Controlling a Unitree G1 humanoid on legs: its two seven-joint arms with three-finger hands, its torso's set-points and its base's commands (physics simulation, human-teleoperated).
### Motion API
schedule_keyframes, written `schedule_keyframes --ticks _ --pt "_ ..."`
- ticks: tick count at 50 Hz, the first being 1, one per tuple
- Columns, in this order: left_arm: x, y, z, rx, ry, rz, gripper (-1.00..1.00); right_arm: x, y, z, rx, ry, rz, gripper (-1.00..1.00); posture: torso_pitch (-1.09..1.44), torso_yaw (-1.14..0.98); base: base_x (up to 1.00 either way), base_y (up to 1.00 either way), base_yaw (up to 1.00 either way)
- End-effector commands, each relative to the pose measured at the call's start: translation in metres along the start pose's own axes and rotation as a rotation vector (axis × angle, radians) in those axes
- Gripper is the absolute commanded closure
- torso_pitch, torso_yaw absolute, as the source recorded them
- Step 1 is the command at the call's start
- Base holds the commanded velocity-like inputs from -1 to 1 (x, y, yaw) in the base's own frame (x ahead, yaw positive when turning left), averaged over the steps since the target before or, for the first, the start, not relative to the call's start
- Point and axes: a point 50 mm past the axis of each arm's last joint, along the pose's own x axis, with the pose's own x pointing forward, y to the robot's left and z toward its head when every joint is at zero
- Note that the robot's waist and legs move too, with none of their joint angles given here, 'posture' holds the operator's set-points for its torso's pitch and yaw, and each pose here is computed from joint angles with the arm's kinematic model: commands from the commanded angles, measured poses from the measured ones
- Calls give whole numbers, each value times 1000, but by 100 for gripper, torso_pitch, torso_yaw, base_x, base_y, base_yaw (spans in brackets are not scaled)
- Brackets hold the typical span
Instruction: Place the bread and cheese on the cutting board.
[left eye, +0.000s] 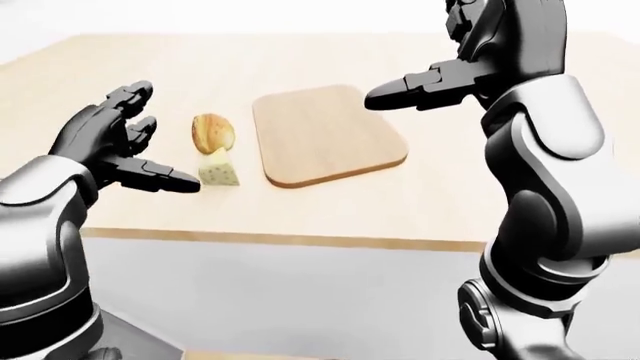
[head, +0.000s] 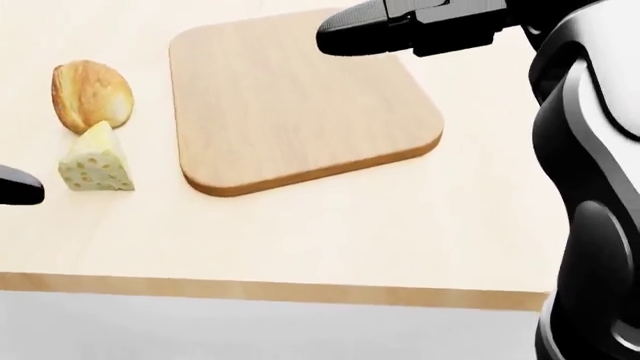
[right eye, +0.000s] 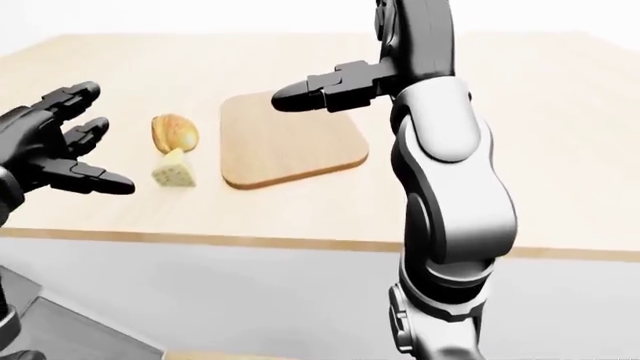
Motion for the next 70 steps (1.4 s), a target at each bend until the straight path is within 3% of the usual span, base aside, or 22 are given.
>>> schedule_keyframes --ticks 1,8,11,19,27,42,43,44,46,49,55,61,63,65,70 --pt "-3 4 17 43 -77 20 -100 -1 -3 14 -5 -76 -19 -100 0 0 0 0 0" --pt "25 16 24 83 -43 53 -100 0 -3 14 -12 -73 -19 -100 0 0 0 0 0" --pt "30 10 18 79 -34 42 -100 -1 -3 15 -12 -74 -19 -100 0 0 0 0 0" --pt "10 -26 4 95 -50 -56 -100 -1 -4 15 -12 -71 -23 -100 0 0 0 0 0" --pt "-5 -38 11 98 -84 -110 -100 -2 -3 14 -18 -68 -19 -100 0 0 0 0 0" --pt "-1 -34 8 85 -85 -82 -100 -2 -3 14 -21 -63 -21 -100 0 0 0 0 0" --pt "-2 -32 8 78 -85 -74 -89 -1 -3 14 -20 -62 -20 -100 0 0 0 0 0" --pt "-3 -32 7 75 -84 -71 -100 -1 -3 13 -20 -62 -20 -100 0 0 0 0 0" --pt "-2 -30 3 70 -80 -66 -84 -1 -3 13 -21 -61 -19 -100 0 0 0 0 0" --pt "-3 -29 3 62 -82 -61 -96 -2 -2 13 -22 -61 -18 -100 0 0 0 0 0" --pt "-3 -25 2 54 -85 -50 -99 -2 -2 12 -24 -60 -17 -100 0 0 0 0 0" --pt "-3 -23 2 49 -82 -40 -91 -2 -1 11 -26 -58 -15 -100 0 0 0 0 0" --pt "-3 -24 1 48 -82 -42 -69 -2 -1 11 -28 -58 -14 -100 0 0 0 0 0" --pt "-3 -25 0 47 -81 -42 -83 -2 -1 11 -28 -58 -13 -100 0 0 0 0 0" --pt "-4 -25 3 35 -89 -36 -87 -2 0 12 -29 -58 -13 -100 0 0 0 0 0"
